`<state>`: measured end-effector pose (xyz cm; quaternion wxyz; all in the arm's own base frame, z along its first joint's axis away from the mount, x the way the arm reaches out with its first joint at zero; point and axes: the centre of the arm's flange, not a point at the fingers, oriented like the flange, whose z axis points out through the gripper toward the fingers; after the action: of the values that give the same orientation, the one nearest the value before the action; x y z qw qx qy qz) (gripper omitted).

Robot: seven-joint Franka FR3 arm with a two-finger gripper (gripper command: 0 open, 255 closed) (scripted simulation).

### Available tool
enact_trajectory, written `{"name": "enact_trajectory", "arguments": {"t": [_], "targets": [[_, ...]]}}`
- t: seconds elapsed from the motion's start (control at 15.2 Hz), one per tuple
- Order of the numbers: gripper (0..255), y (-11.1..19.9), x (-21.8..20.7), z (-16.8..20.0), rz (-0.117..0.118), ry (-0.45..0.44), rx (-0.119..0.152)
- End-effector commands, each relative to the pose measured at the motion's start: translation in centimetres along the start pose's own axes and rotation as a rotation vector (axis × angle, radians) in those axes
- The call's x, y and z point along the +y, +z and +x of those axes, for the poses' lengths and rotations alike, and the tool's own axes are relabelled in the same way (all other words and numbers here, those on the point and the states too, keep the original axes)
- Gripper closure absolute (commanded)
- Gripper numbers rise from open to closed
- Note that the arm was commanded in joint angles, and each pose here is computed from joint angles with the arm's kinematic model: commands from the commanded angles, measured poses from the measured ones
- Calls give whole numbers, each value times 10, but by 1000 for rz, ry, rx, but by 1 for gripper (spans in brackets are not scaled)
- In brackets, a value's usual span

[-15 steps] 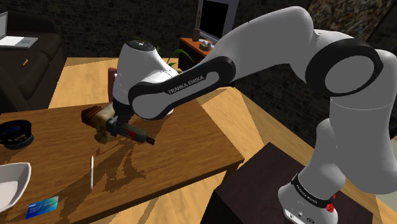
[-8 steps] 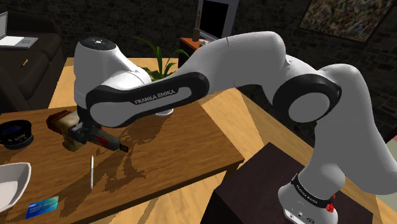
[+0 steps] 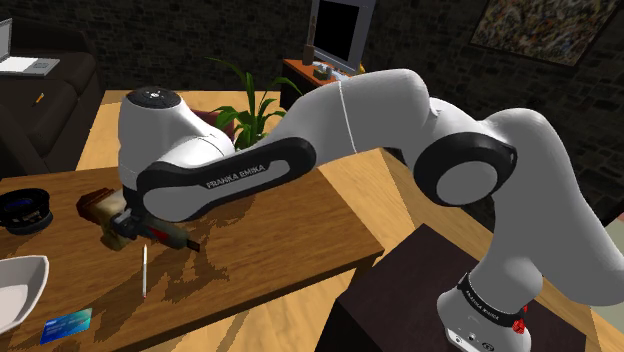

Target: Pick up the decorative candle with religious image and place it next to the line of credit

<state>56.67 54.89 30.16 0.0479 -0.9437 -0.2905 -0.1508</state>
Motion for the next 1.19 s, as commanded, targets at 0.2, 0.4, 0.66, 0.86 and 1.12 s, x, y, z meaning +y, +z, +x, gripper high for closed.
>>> {"name": "enact_trajectory", "arguments": {"t": [0.2,0.4,0.66,0.86,1.12], "targets": [[255,24,-1,-9,0,0,3],[255,39,-1,-14,0,0,3],[255,59,0,-20,0,0,3],[255,74,0,-25,0,0,3],[255,94,0,-32,0,0,3]]}}
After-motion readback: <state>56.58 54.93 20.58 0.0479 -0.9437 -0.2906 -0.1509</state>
